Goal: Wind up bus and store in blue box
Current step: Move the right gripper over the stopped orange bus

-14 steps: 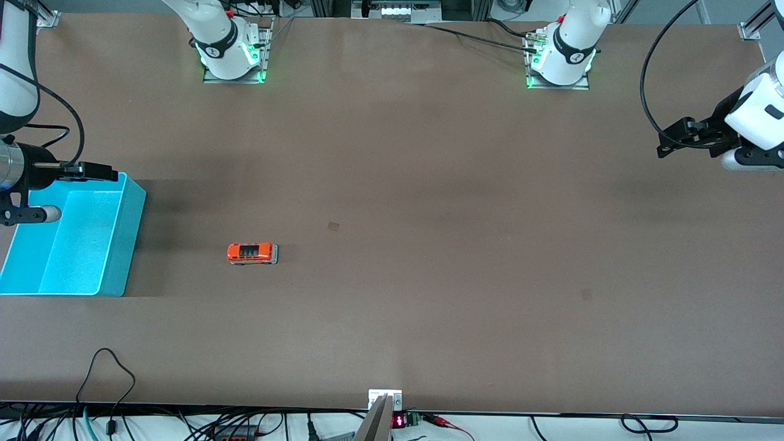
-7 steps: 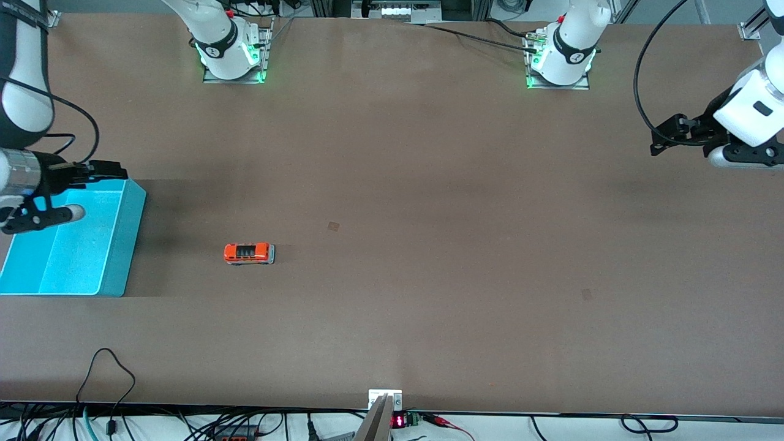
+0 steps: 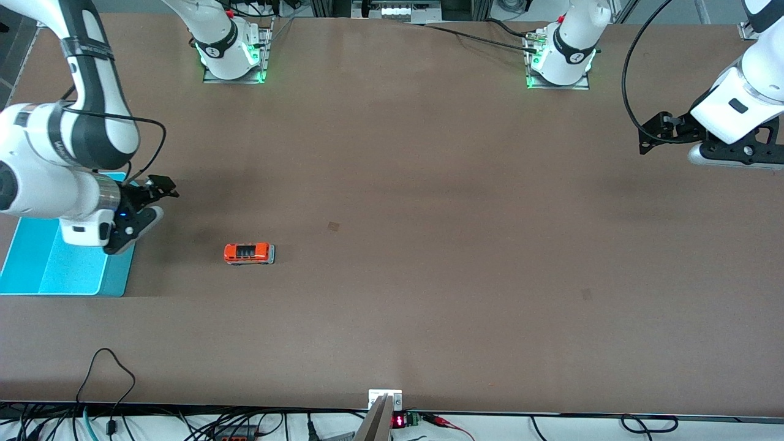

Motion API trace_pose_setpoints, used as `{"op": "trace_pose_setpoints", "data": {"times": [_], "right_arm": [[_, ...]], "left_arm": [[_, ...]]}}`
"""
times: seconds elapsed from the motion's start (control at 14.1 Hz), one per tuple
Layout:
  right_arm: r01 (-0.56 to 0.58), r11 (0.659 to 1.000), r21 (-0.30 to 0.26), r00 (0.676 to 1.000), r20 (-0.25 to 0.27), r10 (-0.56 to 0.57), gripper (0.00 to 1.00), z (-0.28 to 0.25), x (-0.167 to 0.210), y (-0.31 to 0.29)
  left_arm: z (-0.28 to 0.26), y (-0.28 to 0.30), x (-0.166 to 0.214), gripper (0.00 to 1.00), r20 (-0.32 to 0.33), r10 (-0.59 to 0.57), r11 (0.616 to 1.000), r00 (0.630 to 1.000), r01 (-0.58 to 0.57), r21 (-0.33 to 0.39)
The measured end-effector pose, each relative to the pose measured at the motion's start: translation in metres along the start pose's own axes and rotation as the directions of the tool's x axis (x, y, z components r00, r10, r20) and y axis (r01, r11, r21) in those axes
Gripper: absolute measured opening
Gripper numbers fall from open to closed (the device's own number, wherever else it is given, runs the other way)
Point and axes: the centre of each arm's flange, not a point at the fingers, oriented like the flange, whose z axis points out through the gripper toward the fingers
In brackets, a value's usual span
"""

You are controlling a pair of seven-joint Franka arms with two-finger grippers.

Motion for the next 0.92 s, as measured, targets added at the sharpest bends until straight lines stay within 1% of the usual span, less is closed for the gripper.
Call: {"op": "trace_pose_setpoints", "data": {"times": [0.14, 0.28, 0.5, 0.71, 0.78, 0.92], "right_arm": [[0.14, 0.989, -0.052, 0.99, 0.0, -0.14, 1.0, 0.007, 0.028, -0.02], [0.228, 0.969, -0.09, 0.974, 0.008, -0.228, 1.0, 0.02, 0.056, -0.041], [0.323, 0.939, -0.115, 0.946, 0.004, -0.325, 1.0, 0.048, 0.08, -0.052], [0.428, 0.894, -0.131, 0.901, -0.009, -0.433, 1.0, 0.077, 0.089, -0.042], [0.453, 0.881, -0.134, 0.888, -0.013, -0.459, 1.0, 0.086, 0.092, -0.04], [0.48, 0.866, -0.14, 0.873, -0.02, -0.487, 1.0, 0.1, 0.098, -0.038]], "left_arm": [[0.0, -0.001, 0.0, 1.0, 0.0, -0.002, 1.0, 1.0, 0.002, 0.0], [0.0, -0.001, 0.0, 1.0, 0.002, -0.002, 1.0, 1.0, 0.002, 0.0], [0.0, -0.001, 0.0, 1.0, 0.002, -0.002, 1.0, 1.0, 0.002, 0.0], [0.0, -0.001, 0.0, 1.0, 0.002, -0.002, 1.0, 1.0, 0.002, 0.0], [0.0, -0.001, 0.0, 1.0, 0.002, -0.002, 1.0, 1.0, 0.002, 0.0], [0.0, -0.001, 0.0, 1.0, 0.002, -0.002, 1.0, 1.0, 0.002, 0.0]]}}
